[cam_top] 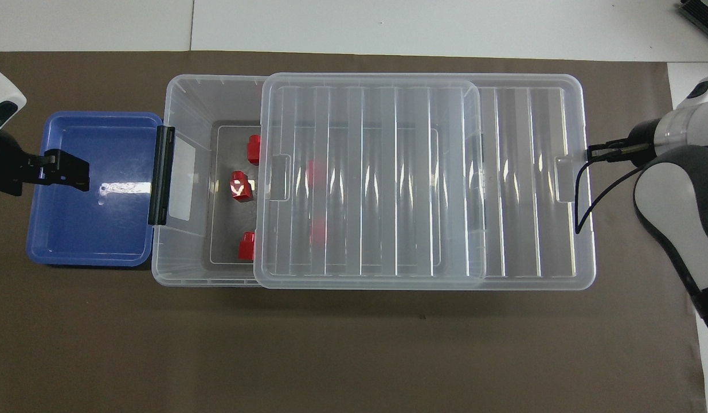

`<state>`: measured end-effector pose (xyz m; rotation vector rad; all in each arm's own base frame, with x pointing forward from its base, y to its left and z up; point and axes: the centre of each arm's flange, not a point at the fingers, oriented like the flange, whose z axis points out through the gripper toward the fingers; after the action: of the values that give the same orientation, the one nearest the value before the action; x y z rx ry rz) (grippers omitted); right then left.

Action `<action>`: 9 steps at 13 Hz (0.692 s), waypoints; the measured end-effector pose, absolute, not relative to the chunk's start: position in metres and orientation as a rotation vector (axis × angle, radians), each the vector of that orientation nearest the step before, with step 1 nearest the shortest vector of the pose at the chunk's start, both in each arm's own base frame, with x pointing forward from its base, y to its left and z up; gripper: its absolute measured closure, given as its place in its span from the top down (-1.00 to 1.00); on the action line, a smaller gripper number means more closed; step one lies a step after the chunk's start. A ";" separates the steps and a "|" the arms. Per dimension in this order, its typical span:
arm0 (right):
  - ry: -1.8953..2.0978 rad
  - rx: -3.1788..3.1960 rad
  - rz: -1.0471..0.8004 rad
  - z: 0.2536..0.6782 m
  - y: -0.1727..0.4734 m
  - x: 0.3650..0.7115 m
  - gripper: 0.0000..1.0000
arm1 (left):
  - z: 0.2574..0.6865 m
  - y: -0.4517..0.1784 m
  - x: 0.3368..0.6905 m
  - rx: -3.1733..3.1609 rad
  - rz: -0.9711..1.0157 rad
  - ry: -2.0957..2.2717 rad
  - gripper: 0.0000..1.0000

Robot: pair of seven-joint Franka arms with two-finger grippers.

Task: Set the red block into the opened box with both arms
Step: 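Grip the clear lid with the right gripper and slide it closed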

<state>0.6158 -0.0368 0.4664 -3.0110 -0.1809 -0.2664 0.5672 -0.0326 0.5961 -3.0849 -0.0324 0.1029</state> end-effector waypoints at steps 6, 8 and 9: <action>-0.112 -2.992 -0.242 0.466 0.024 0.616 -0.98 | 0.602 -0.031 0.566 -3.083 0.131 -0.038 1.00; -0.102 -2.989 -0.237 0.466 0.037 0.616 -0.98 | 0.604 -0.032 0.565 -3.083 0.129 -0.036 1.00; -0.099 -2.988 -0.235 0.466 0.043 0.615 -0.98 | 0.609 -0.033 0.564 -3.085 0.116 -0.033 1.00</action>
<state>0.6154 0.0430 0.4665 -2.9875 -0.0987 -0.2347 0.5641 -0.0329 0.6088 -3.0848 -0.0330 0.1161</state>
